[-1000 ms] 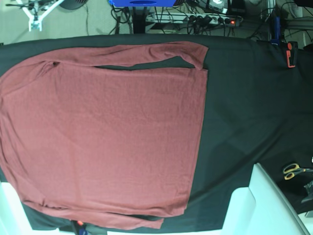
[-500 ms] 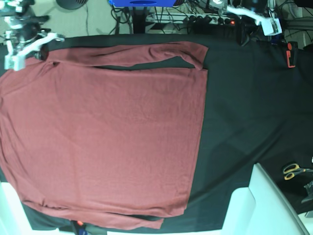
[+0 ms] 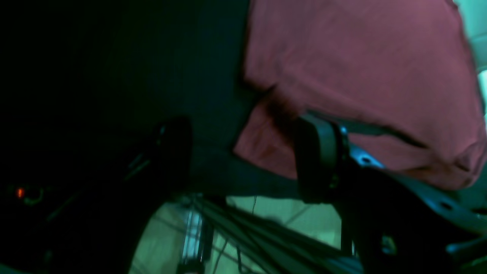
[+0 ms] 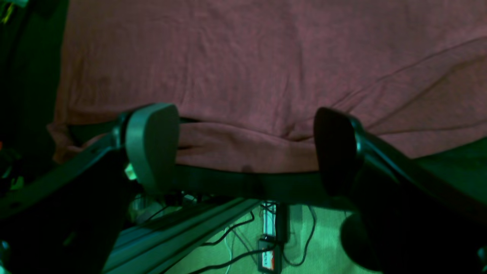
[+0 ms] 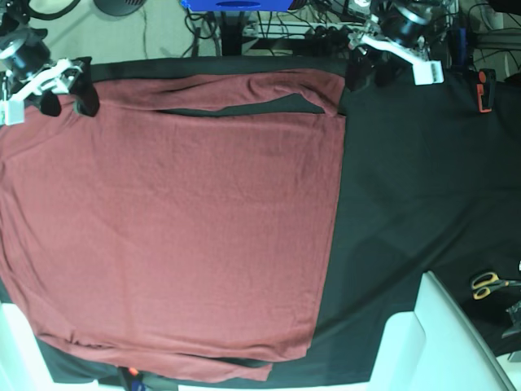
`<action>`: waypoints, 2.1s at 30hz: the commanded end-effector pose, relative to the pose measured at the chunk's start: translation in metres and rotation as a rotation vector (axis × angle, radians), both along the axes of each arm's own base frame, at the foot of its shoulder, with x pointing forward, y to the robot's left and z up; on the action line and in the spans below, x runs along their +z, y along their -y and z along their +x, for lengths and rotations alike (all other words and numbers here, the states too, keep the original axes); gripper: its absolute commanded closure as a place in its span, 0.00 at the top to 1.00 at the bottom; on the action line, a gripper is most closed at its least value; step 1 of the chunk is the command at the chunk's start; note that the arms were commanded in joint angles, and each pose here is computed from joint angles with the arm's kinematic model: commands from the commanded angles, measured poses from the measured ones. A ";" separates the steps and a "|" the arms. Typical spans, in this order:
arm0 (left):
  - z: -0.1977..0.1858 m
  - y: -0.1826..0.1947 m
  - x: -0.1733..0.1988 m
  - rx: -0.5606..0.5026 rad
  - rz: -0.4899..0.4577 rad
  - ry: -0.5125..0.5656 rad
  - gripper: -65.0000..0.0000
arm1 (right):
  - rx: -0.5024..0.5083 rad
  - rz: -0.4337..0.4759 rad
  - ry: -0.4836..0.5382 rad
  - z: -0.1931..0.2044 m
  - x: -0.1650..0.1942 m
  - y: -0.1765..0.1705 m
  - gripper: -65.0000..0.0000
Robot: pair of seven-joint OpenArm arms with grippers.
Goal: Fold the T-shirt properly
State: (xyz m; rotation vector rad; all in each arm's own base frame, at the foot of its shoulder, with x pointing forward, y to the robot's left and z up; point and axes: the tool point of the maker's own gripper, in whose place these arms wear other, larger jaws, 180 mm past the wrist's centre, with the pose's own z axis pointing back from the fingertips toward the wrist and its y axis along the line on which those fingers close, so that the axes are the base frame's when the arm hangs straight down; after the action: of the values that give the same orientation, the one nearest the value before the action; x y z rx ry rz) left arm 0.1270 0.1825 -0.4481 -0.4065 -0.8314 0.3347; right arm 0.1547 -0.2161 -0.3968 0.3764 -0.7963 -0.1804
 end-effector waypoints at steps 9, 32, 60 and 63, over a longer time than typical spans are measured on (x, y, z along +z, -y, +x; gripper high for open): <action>0.019 0.006 -0.015 0.053 -0.034 0.010 0.64 | -0.031 -0.028 0.040 0.003 0.011 0.017 0.80; 0.024 0.039 -0.033 -0.017 -0.076 -0.023 0.52 | -0.044 -0.034 0.055 0.008 0.013 0.021 0.80; 0.022 0.052 -0.052 -0.113 -0.098 -0.159 0.00 | -0.437 0.083 -0.095 0.004 -0.067 0.127 0.58; 0.030 0.056 -0.043 -0.125 -0.102 -0.131 0.00 | -0.441 0.099 -0.107 0.005 -0.072 0.126 0.58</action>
State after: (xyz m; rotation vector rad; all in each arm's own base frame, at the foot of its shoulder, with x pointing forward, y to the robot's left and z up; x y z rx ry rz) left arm 0.1603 0.1265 -0.4918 -0.5249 -0.6734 0.3003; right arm 0.1544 -0.3274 -0.4810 0.3024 -0.7157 -0.6612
